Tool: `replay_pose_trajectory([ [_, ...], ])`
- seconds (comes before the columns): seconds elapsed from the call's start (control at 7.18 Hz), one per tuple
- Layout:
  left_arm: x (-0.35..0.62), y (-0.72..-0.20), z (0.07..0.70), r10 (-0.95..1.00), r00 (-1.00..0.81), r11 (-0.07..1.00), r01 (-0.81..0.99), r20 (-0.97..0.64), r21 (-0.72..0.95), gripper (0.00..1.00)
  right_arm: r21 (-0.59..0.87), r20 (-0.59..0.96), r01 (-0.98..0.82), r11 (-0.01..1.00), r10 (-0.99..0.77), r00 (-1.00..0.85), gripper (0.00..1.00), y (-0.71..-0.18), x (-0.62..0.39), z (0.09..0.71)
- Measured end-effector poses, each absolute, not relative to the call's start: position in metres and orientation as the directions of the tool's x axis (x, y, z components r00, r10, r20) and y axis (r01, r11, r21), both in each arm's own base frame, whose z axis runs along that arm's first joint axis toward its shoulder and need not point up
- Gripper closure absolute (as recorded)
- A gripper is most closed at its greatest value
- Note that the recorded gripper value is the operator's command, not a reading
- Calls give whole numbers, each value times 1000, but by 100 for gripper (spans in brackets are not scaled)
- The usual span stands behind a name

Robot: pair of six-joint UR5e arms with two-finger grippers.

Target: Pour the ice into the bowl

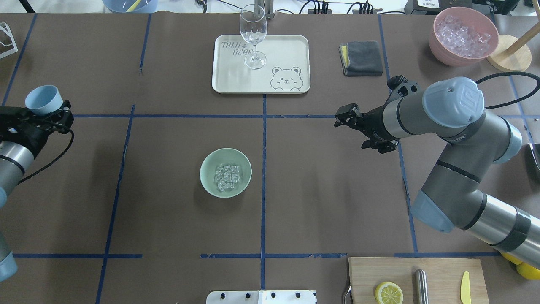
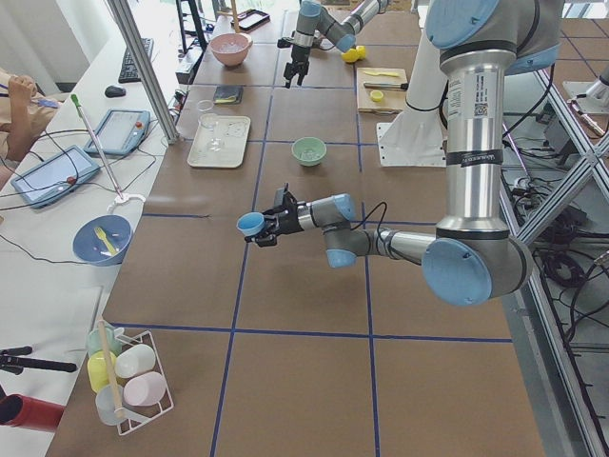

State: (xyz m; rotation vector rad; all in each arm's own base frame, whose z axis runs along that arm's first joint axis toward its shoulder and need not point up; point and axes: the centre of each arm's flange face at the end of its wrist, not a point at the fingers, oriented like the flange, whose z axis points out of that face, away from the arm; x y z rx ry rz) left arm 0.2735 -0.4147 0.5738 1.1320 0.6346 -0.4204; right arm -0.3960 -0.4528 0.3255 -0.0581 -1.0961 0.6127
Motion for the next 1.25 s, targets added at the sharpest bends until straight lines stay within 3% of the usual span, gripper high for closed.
replay_pose_trajectory([
  [0.42,315,-349,599,-31,676,297,710,-736,639,100,-334,818,-439,834,488,305,0,-452,-395,322],
  [0.84,337,-310,638,-34,711,258,686,-703,681,100,-332,824,-438,835,483,297,0,-450,-392,317],
  [1.11,340,-300,649,-27,723,259,672,-691,693,71,-332,824,-437,836,482,296,0,-449,-391,316],
  [1.25,339,-297,652,-25,728,258,667,-685,699,67,-332,825,-437,836,482,296,0,-449,-392,316],
])
